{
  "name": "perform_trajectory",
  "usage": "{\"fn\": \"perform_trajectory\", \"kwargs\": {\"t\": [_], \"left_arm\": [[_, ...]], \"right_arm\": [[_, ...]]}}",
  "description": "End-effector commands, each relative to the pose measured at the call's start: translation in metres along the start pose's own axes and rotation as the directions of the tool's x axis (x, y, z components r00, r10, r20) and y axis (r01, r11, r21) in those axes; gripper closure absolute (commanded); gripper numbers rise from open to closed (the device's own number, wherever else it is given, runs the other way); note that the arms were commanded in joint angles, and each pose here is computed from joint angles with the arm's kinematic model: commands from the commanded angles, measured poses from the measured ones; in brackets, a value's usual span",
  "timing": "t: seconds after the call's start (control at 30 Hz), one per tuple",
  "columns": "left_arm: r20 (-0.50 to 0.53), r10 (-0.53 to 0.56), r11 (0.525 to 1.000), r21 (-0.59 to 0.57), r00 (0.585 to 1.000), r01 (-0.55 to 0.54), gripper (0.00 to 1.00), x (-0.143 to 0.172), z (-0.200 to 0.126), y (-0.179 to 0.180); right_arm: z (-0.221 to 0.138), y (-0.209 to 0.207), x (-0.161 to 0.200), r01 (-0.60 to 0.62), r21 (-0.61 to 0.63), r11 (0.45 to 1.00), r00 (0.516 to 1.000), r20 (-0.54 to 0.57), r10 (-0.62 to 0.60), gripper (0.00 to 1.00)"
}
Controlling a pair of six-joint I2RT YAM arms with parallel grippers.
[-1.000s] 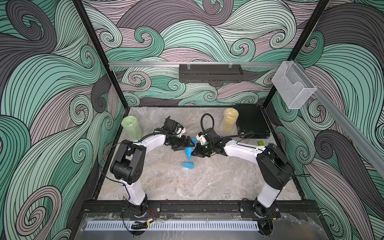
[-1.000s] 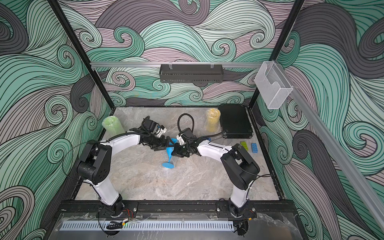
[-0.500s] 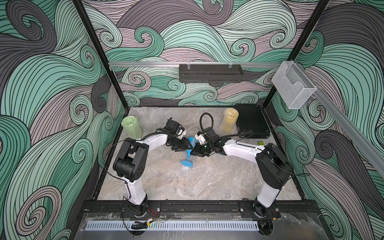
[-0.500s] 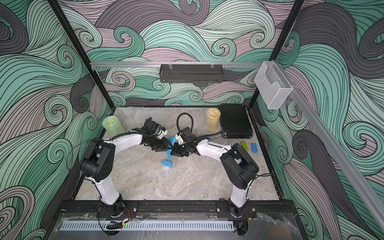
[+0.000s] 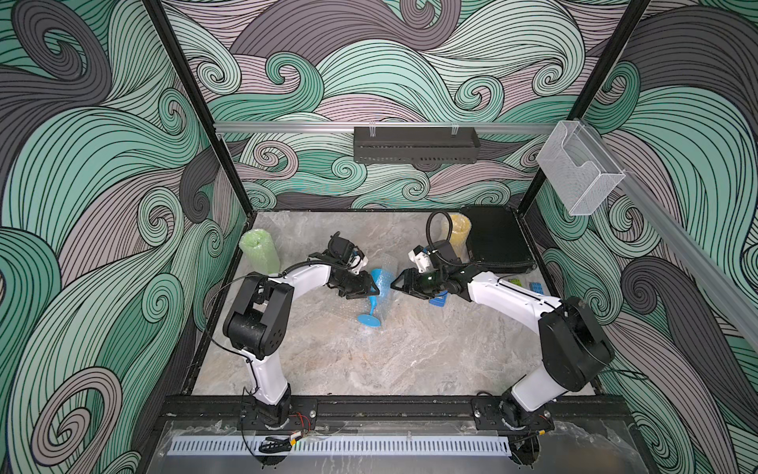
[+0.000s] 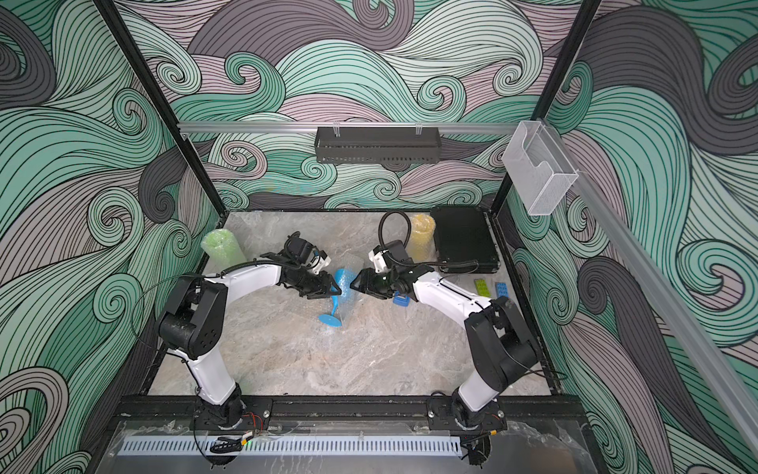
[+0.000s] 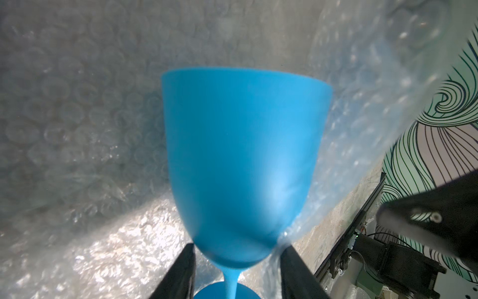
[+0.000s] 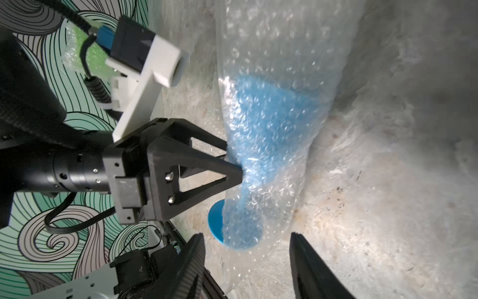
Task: Wrap wine glasses in bubble wrap
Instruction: Wrap the wine glass in bubble wrap.
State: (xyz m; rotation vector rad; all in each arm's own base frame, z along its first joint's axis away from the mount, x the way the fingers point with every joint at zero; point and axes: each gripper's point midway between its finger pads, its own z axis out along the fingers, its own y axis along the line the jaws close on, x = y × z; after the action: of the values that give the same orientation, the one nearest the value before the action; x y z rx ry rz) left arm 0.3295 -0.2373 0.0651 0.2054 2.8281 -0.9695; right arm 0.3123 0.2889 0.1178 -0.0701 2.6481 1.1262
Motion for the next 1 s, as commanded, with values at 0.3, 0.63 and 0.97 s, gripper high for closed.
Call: {"fn": "perform_trajectory", "kwargs": {"t": [0.3, 0.63, 0.97], "left_arm": [[-0.011, 0.0, 1.0, -0.02, 1.0, 0.0, 0.52, -0.002, 0.005, 0.003], [-0.008, 0.01, 1.0, 0.002, 1.0, -0.01, 0.52, -0.003, -0.001, -0.005], [0.08, 0.272, 0.962, -0.044, 0.959, -0.269, 0.35, 0.001, -0.051, -0.043]], "right_arm": [[0.052, -0.018, -0.04, -0.002, 0.031, 1.0, 1.0, -0.015, 0.003, 0.15], [0.073, -0.042, -0.045, -0.041, 0.083, 0.996, 0.998, -0.034, 0.044, 0.16], [0.077, -0.053, -0.049, -0.077, 0.131, 0.988, 0.997, -0.015, 0.079, 0.19]]}}
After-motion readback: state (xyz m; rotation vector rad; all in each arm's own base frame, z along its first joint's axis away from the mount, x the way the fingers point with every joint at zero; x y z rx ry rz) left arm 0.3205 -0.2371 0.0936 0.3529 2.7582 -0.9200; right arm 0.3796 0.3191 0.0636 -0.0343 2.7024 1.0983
